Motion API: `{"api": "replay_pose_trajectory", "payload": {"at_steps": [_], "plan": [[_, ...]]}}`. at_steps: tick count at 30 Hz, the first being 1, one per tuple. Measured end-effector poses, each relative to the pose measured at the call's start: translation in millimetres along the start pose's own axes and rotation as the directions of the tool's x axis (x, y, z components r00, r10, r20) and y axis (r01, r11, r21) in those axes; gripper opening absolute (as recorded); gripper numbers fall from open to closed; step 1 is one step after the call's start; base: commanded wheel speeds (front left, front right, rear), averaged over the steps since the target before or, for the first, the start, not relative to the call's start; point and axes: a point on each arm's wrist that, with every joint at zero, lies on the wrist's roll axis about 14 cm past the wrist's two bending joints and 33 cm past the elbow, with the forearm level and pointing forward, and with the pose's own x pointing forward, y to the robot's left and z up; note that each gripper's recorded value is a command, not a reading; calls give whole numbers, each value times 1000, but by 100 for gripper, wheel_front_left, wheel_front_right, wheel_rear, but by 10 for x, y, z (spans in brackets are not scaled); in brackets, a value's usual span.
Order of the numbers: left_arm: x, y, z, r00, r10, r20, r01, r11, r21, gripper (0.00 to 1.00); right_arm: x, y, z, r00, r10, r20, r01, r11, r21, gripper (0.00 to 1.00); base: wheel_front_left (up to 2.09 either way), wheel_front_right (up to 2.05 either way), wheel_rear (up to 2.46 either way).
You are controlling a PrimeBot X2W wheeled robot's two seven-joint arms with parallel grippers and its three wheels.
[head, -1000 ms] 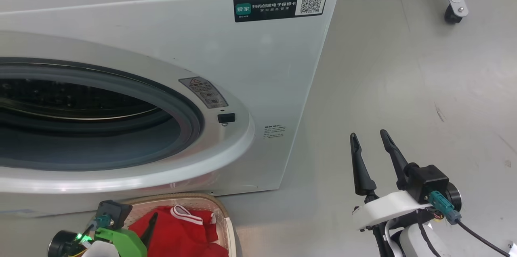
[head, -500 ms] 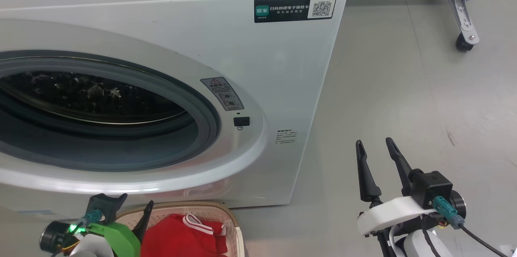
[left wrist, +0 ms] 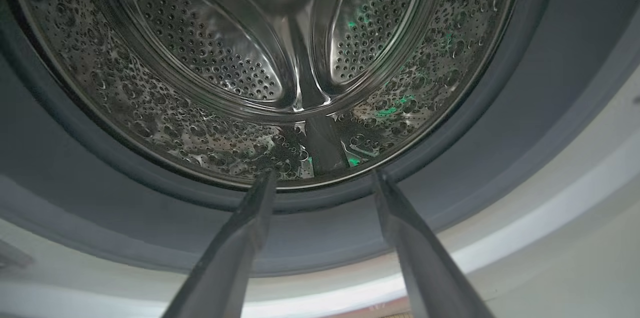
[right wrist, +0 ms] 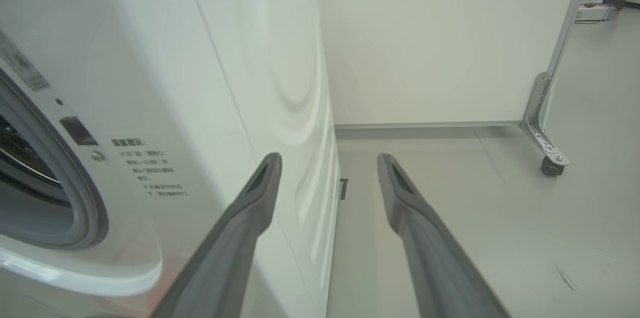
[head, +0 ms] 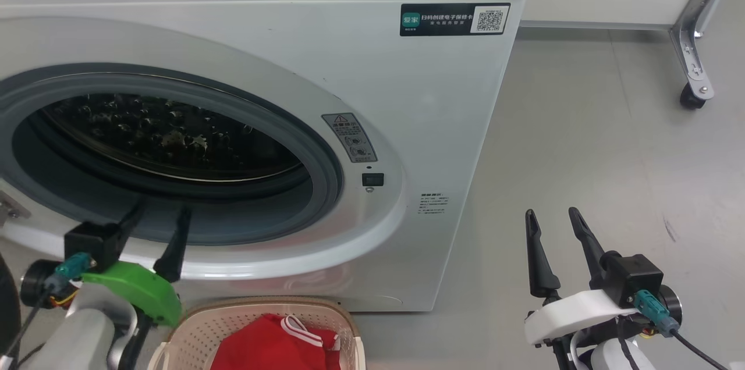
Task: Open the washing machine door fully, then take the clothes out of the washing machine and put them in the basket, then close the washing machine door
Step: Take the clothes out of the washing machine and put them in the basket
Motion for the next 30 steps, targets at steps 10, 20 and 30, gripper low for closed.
{"api": "replay_pose_trajectory", "payload": {"at_steps": [10,20,30], "plan": [[-217,124,342,988,66,141,-61,997,-42,100,11,68,83,999,28,26,-27,1000,-8,100,0,0,0],[-425,13,173,989,76,131,-67,995,-73,100,-36,35,92,999,22,29,-21,1000,-12,100,0,0,0],[-515,4,275,979,93,179,-82,994,-65,100,-71,8,114,999,13,36,-13,1000,-9,100,0,0,0]]}}
